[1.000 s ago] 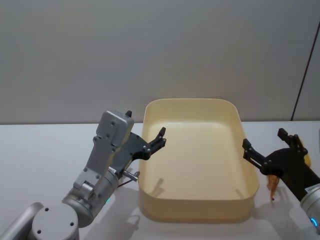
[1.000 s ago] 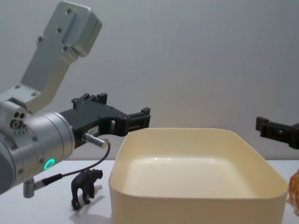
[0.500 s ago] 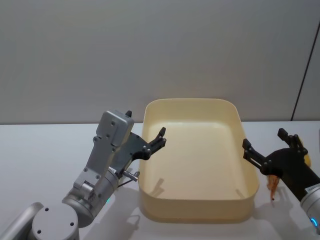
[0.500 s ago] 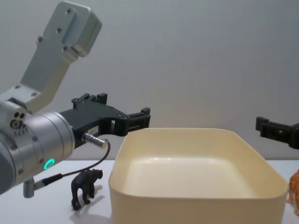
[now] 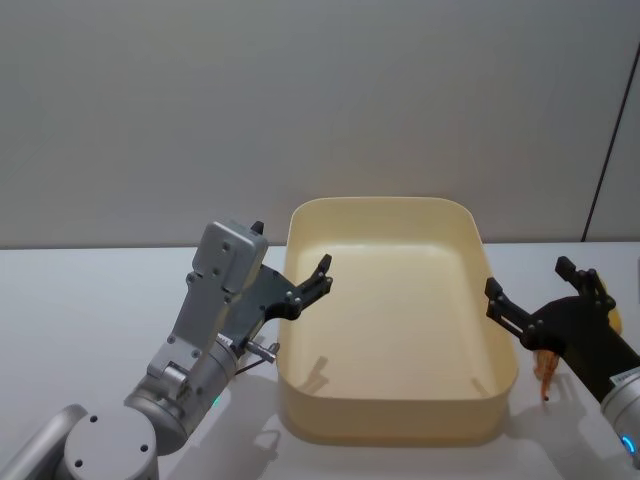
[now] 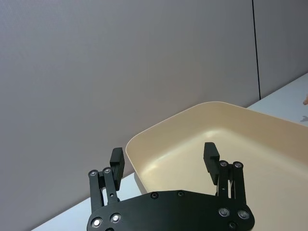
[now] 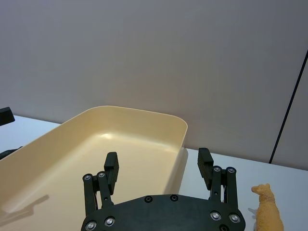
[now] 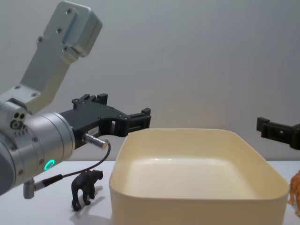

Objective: Pick up the toy alternately with two hands and place it into the central storage box.

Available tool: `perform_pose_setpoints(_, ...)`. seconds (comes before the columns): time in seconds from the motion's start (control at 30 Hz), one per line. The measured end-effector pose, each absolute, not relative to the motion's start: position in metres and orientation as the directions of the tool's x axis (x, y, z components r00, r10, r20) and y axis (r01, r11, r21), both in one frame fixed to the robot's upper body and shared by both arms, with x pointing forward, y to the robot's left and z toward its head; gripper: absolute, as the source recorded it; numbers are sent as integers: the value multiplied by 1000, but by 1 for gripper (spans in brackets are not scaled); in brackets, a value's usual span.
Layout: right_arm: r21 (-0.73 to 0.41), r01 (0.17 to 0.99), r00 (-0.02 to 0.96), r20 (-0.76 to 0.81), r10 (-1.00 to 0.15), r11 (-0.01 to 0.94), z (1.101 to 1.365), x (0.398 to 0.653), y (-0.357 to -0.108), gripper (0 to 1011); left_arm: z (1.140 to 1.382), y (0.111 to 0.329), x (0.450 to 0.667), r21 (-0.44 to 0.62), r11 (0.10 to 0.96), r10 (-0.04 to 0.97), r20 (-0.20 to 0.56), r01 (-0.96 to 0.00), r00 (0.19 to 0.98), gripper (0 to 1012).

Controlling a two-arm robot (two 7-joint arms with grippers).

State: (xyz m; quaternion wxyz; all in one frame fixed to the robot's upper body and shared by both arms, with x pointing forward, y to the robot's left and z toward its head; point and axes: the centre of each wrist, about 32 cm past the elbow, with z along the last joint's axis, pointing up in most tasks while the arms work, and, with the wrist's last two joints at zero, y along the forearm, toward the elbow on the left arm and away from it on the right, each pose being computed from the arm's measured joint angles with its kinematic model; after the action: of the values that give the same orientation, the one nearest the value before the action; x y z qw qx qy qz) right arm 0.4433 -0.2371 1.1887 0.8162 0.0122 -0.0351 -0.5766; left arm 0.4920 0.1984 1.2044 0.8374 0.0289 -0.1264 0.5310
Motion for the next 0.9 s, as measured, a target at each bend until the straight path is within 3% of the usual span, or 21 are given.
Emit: perform_pose_setpoints(0.9, 41, 950, 308, 52, -950, 310, 1188, 432, -245, 1001, 1204, 198, 492, -86, 434, 882, 242, -897, 404, 1002)
